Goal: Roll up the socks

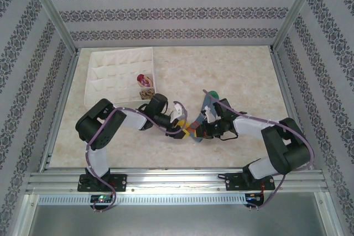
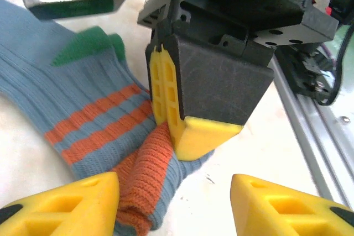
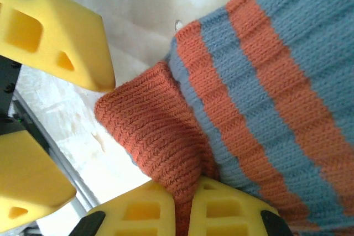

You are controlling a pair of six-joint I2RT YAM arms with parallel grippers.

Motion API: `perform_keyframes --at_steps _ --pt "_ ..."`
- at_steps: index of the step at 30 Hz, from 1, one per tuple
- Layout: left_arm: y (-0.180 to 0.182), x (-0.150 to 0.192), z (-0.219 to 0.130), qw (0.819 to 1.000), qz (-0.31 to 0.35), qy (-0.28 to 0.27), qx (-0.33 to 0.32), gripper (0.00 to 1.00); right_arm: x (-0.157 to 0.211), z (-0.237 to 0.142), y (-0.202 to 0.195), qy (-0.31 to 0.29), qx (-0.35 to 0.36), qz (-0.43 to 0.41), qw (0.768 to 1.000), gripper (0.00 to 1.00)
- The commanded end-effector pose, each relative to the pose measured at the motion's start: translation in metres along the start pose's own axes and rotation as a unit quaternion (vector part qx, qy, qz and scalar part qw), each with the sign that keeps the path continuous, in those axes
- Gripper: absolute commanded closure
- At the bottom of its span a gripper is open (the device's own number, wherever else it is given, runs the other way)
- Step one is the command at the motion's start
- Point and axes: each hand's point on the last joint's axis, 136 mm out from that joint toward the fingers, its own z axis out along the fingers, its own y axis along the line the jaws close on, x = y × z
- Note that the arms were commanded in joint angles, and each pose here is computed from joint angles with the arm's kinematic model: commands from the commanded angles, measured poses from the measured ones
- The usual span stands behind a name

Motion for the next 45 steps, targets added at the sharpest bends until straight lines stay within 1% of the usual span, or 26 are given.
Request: perform_keyframes --at_steps 1,4,7,11,15,20,22,24,26,28,30,32,33,35,38,41,43,45 --pt "0.015 -0.048 -0.011 0.989 0.1 -0.088 -0.056 0.45 0.005 0.002 -0.012 0.021 0.008 0.055 0.998 0.97" --pt "0.02 -0.046 -0.012 0.986 0.116 -0.09 -0.084 0.47 0.006 0.001 -0.033 0.019 0.041 0.108 0.993 0.97" --pt "0.025 -0.04 -0.011 0.985 0.121 -0.076 -0.1 0.49 0.01 0.001 -0.05 0.027 0.08 0.141 0.986 0.96" --pt "0.025 -0.035 -0.005 0.986 0.123 -0.06 -0.094 0.49 0.014 0.0 -0.063 0.038 0.119 0.153 0.98 0.93" --pt "0.024 -0.024 0.005 0.989 0.115 -0.038 -0.084 0.49 0.012 -0.005 -0.069 0.033 0.154 0.151 0.976 0.9" --pt "0.022 -0.015 0.015 0.991 0.105 -0.03 -0.077 0.5 0.012 -0.007 -0.07 0.032 0.185 0.144 0.972 0.9" --pt "0.024 -0.01 0.02 0.992 0.094 -0.023 -0.078 0.5 0.013 -0.004 -0.07 0.036 0.193 0.14 0.971 0.89" --pt "0.03 -0.004 0.022 0.993 0.079 -0.01 -0.089 0.51 0.013 -0.003 -0.071 0.038 0.203 0.136 0.969 0.86" --pt "0.041 0.002 0.022 0.992 0.052 0.008 -0.115 0.52 0.011 -0.002 -0.068 0.037 0.21 0.128 0.969 0.82" --pt "0.054 0.009 0.021 0.989 0.014 0.03 -0.143 0.53 0.008 -0.003 -0.063 0.028 0.211 0.116 0.97 0.75" --pt "0.061 0.018 0.022 0.986 -0.02 0.058 -0.155 0.55 0.001 -0.004 -0.053 0.012 0.201 0.099 0.974 0.72" --pt "0.066 0.027 0.023 0.982 -0.048 0.082 -0.164 0.57 -0.005 -0.007 -0.046 -0.006 0.191 0.09 0.977 0.73" --pt "0.068 0.033 0.022 0.979 -0.061 0.095 -0.168 0.57 -0.007 -0.009 -0.043 -0.013 0.185 0.087 0.979 0.79" --pt "0.068 0.041 0.021 0.976 -0.072 0.107 -0.173 0.58 -0.007 -0.01 -0.043 -0.017 0.176 0.089 0.98 0.88" --pt "0.064 0.039 0.017 0.978 -0.055 0.101 -0.173 0.57 -0.002 -0.01 -0.047 -0.004 0.165 0.096 0.982 0.96" --pt "0.052 0.026 0.011 0.984 0.0 0.078 -0.162 0.54 0.004 -0.006 -0.051 0.013 0.159 0.101 0.982 0.99" --pt "0.041 0.012 0.005 0.985 0.062 0.054 -0.152 0.51 0.007 -0.003 -0.053 0.024 0.154 0.105 0.982 1.0" --pt "0.026 0.003 0.0 0.98 0.137 0.03 -0.14 0.49 0.01 0.0 -0.053 0.037 0.144 0.109 0.983 1.0"
